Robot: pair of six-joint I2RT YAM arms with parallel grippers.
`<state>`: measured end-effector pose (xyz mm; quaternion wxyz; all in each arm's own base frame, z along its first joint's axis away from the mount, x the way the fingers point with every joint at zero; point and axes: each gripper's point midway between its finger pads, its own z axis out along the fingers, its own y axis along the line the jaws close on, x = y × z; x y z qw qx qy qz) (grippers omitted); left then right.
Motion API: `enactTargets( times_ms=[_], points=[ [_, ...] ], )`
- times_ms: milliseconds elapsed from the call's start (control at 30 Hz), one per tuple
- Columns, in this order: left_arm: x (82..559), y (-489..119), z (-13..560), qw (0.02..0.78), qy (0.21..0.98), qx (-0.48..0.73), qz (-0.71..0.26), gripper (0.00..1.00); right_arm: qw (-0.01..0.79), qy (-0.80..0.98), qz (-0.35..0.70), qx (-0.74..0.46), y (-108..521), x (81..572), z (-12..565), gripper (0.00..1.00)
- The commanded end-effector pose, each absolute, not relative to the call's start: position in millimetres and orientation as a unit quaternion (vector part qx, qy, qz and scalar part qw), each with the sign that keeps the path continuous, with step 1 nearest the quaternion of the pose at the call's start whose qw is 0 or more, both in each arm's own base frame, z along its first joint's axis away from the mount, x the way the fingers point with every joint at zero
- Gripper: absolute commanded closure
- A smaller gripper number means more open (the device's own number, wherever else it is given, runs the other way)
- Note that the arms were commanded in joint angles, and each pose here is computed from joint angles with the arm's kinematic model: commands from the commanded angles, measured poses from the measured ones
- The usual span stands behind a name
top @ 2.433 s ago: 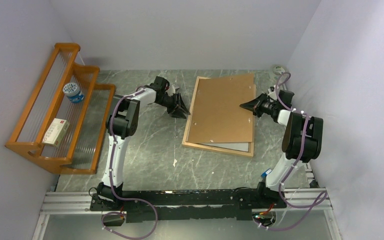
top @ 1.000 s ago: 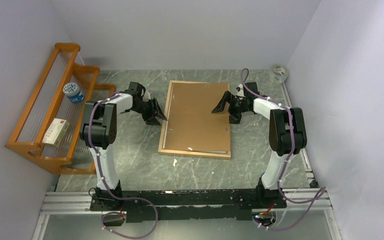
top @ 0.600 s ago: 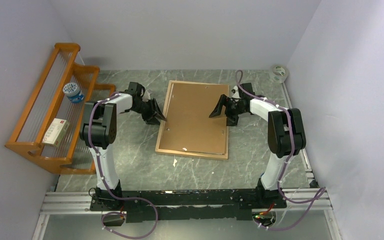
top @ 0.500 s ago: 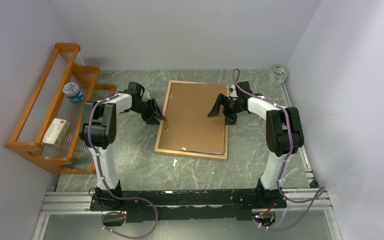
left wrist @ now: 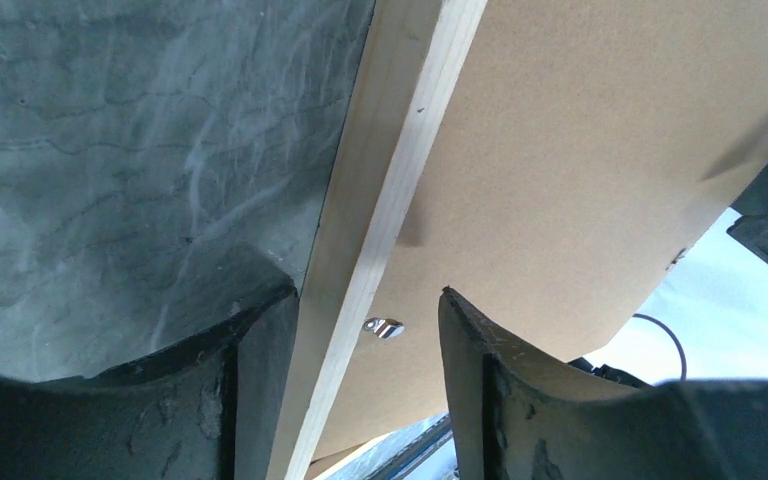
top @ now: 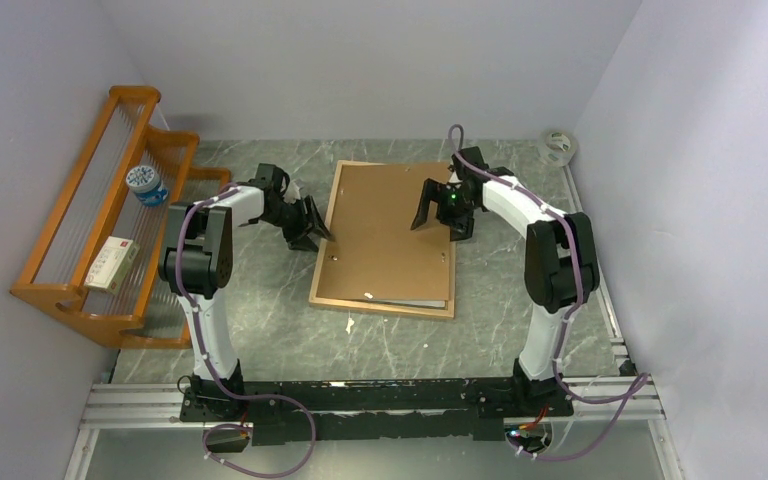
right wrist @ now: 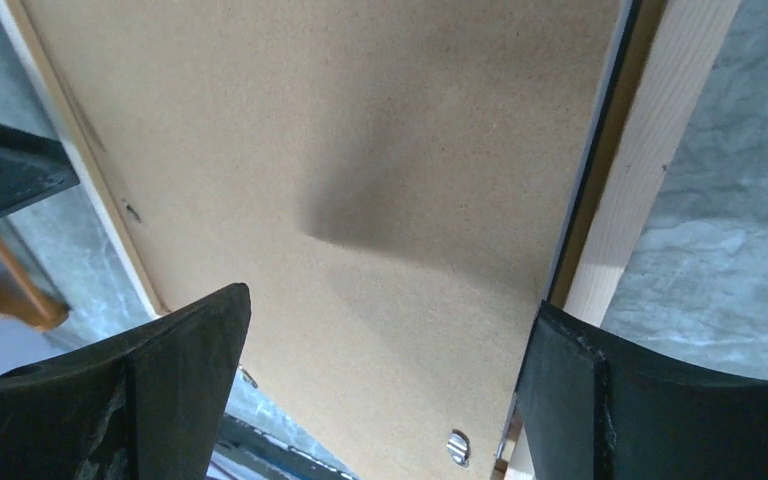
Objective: Put the photo into the frame
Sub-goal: Place the photo frame item in the photo frame, then move the photo frame to the center of the board.
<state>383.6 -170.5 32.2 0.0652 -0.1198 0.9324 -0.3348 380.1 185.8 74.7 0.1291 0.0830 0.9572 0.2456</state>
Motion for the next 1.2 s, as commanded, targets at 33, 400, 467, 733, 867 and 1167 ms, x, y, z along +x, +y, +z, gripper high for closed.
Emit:
enactTargets(
  times_ms=[33,400,467,733,867,1167],
  points=[
    [390,-165,51,0.097,0.938,-0.105,-0.317,0.36,0.139,0.974,0.161,0.083,169,386,80,0.01],
    [395,-164,50,0.099,0.939,-0.108,-0.312,0.24,0.182,0.975,0.063,0.11,118,384,91,0.01],
    [396,-164,48,0.095,0.938,-0.109,-0.314,0.23,0.182,0.975,0.066,0.11,115,382,85,0.01],
    [400,-168,45,0.088,0.936,-0.107,-0.322,0.35,0.172,0.963,0.186,0.098,157,376,61,0.09],
    [397,-168,38,0.078,0.938,-0.107,-0.322,0.49,0.176,0.96,0.2,0.086,166,376,58,0.25],
    [379,-157,27,0.069,0.948,-0.115,-0.289,0.65,0.185,0.968,0.17,0.023,189,374,51,0.45]
  ],
)
